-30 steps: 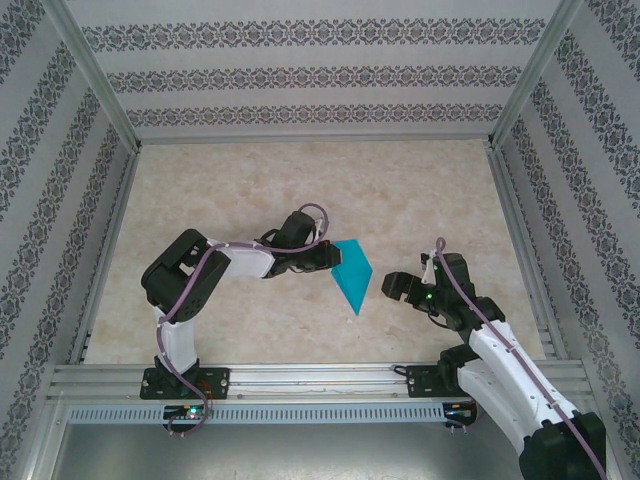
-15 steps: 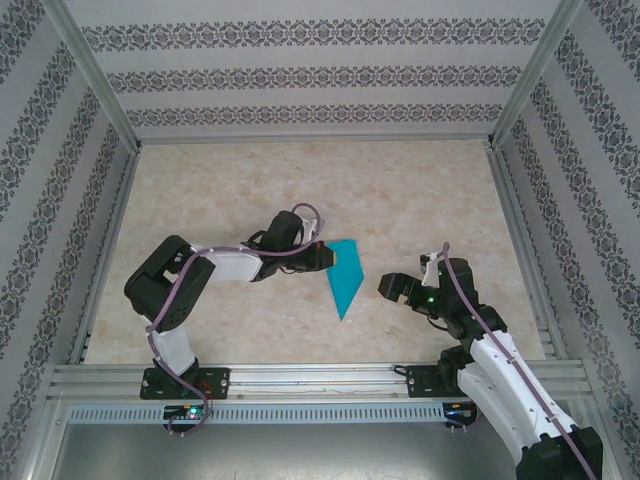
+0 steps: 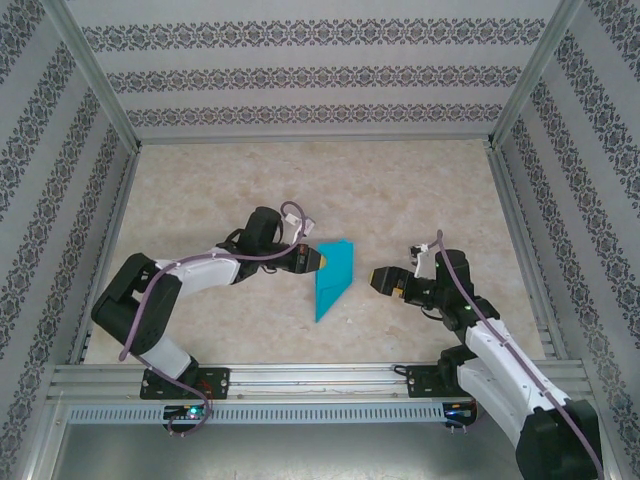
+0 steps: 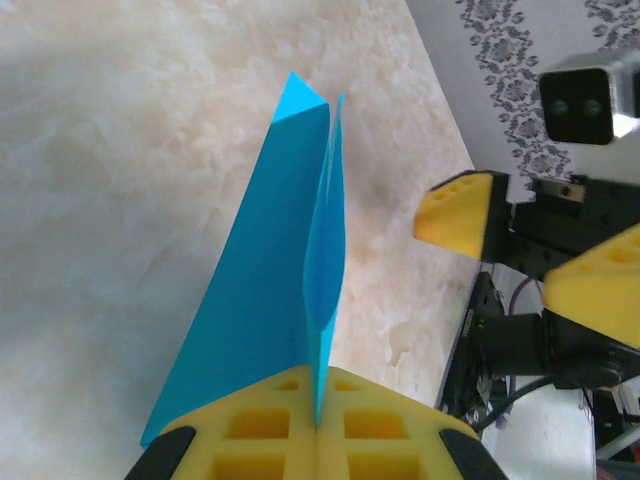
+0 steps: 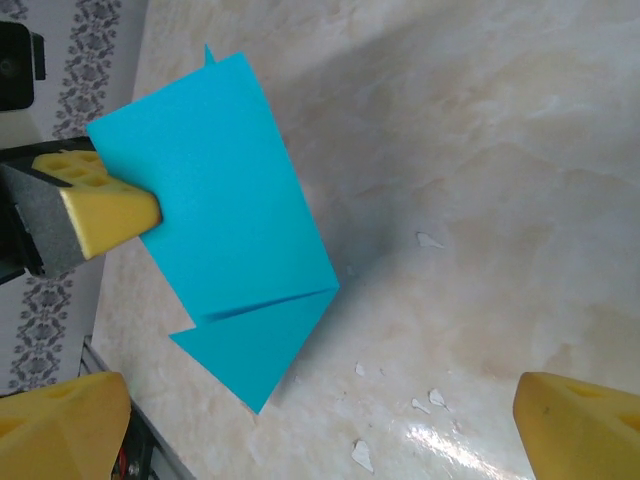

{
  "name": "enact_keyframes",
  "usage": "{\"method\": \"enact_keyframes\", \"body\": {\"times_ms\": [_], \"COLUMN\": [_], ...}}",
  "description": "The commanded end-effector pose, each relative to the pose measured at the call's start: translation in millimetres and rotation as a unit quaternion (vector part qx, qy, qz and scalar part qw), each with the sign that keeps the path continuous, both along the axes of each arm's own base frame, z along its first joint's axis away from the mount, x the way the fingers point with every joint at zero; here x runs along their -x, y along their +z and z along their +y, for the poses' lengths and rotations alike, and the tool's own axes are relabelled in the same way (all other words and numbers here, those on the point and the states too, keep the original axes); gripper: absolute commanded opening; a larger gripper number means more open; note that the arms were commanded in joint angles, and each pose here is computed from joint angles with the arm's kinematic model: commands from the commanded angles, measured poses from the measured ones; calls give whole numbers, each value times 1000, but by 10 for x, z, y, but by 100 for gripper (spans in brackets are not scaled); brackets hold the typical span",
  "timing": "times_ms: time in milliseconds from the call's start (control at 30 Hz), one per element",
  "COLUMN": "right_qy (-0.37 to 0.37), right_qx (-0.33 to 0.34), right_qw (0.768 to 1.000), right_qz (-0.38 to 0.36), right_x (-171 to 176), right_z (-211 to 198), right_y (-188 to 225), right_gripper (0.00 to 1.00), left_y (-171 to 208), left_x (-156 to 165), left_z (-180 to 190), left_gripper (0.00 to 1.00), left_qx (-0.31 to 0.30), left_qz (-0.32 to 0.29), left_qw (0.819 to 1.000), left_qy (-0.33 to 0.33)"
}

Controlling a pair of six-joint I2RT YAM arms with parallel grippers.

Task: Fold a paper plane with a square sheet of paper (fold left side to right side)
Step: Perform the fifth fold on the wing at the bottom-center of the table.

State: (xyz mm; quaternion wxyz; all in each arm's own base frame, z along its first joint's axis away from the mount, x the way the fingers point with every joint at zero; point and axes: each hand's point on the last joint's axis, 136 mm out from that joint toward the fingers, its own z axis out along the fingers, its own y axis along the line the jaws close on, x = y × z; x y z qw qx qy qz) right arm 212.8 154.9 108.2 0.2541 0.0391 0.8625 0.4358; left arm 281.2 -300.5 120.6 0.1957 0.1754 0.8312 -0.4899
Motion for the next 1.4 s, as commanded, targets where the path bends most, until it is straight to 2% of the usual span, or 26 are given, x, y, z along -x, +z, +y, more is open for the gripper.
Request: {"method": "enact_keyframes", "body": {"times_ms": [0, 267, 500, 567, 767, 933, 1133, 1367], "right_qy": [39, 109, 167, 179, 228, 234, 224, 206], "right_qx": [-22, -46, -51, -58, -71, -84, -83, -74], "right_qw": [998, 992, 983, 980, 969, 967, 969, 974], "right_qz": [-38, -49, -54, -70, -69, -64, -64, -59], "right_x": [-28, -14, -59, -159, -180, -216, -268, -380], "right_z": [100, 269, 488, 589, 915, 1010, 968, 898], "right_y": [93, 107, 1, 72, 18, 2, 32, 14], "right_gripper": [96, 89, 89, 89, 84, 74, 58, 44], "left_y": [29, 92, 76, 58, 43, 14, -98, -178], "left_x": [97, 128, 139, 148, 137, 108, 75, 71], "left_z": [101, 98, 128, 132, 131, 149, 178, 184], "left_gripper": [0, 0, 0, 0, 0, 0, 0, 0], "left_qx": [14, 45, 50, 50, 56, 48, 28, 21], "left_qz": [-9, -7, -8, -6, -2, 0, 10, 20], "left_qw": [1000, 998, 998, 998, 998, 998, 999, 999], "left_qy": [-25, -44, -45, -45, -42, -34, -23, -22]}}
